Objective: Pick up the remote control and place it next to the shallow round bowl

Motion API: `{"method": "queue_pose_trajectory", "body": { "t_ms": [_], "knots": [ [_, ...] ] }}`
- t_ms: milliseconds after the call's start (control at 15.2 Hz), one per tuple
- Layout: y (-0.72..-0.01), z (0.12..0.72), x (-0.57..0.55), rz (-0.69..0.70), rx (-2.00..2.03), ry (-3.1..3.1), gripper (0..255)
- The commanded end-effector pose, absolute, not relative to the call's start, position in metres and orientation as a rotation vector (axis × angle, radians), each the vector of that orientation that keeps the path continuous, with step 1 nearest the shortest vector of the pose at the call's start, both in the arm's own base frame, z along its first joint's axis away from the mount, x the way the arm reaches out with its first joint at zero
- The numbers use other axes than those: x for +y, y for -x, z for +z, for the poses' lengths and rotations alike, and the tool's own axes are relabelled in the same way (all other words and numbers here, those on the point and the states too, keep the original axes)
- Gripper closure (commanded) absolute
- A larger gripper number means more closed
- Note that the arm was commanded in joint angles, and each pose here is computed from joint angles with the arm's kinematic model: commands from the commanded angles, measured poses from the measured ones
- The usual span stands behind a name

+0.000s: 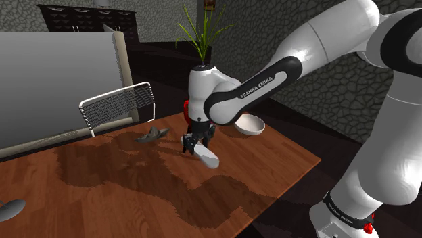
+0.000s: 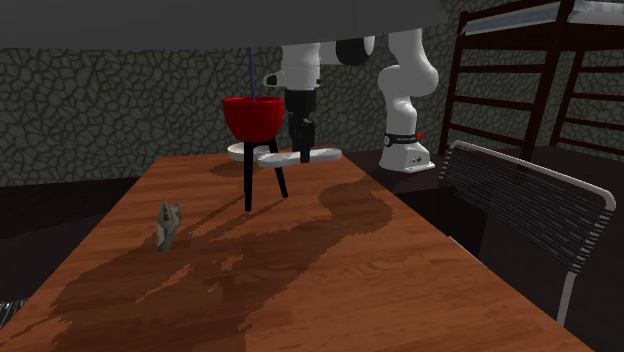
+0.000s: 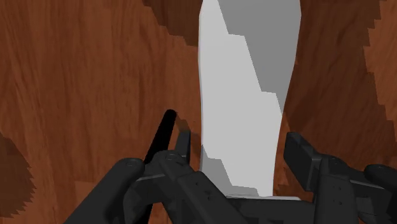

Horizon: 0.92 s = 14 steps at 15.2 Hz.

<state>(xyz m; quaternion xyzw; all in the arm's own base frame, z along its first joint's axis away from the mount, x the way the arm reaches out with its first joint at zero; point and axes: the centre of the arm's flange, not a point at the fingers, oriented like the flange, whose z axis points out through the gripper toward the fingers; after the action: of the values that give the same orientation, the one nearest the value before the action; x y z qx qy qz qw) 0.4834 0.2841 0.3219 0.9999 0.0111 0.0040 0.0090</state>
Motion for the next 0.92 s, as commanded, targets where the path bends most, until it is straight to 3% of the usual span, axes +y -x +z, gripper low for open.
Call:
{"method": "queue_pose_trajectory", "body": {
  "t_ms": [0,858],
  "knots": [
    [-0.481,0.323,0.256,0.013,0.036,-3.124,255],
    [-0.467,0.324,0.085,0.013,0.036,-3.124,255]
  ]
}}
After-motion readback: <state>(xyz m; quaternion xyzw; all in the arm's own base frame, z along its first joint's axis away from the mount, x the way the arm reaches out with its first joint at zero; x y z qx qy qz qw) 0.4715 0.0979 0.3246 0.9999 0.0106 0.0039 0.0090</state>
